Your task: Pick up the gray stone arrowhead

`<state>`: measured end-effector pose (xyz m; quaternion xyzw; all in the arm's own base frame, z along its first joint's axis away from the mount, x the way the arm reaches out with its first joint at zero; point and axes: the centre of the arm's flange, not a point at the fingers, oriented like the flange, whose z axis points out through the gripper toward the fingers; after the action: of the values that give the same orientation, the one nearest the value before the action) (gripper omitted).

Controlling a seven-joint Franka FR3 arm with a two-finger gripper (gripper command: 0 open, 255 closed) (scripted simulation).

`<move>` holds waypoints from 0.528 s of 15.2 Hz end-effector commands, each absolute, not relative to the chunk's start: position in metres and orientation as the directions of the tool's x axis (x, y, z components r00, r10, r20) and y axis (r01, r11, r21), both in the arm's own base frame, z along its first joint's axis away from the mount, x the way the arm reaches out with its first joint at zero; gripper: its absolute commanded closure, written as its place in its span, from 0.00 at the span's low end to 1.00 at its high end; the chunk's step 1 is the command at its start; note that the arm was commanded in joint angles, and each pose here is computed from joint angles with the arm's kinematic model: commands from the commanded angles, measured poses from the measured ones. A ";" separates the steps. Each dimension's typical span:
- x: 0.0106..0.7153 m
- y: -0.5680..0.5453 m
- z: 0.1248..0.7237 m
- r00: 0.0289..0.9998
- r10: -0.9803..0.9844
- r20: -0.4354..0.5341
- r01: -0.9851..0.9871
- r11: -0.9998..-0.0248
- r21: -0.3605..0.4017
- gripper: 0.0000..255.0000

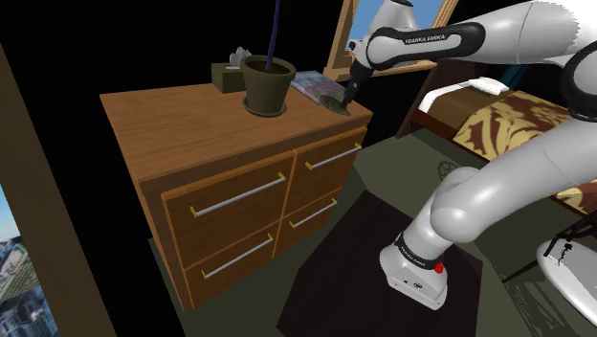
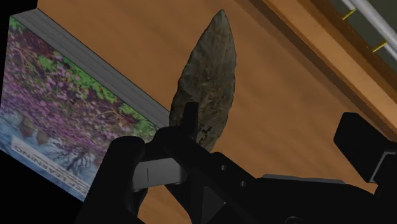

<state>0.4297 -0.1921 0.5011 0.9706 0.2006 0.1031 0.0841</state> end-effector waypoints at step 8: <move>0.466 -0.235 0.463 0.869 0.458 0.187 0.415 -0.881 0.227 0.00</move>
<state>0.4657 -0.2342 0.4669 0.9627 0.2265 0.1180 0.0897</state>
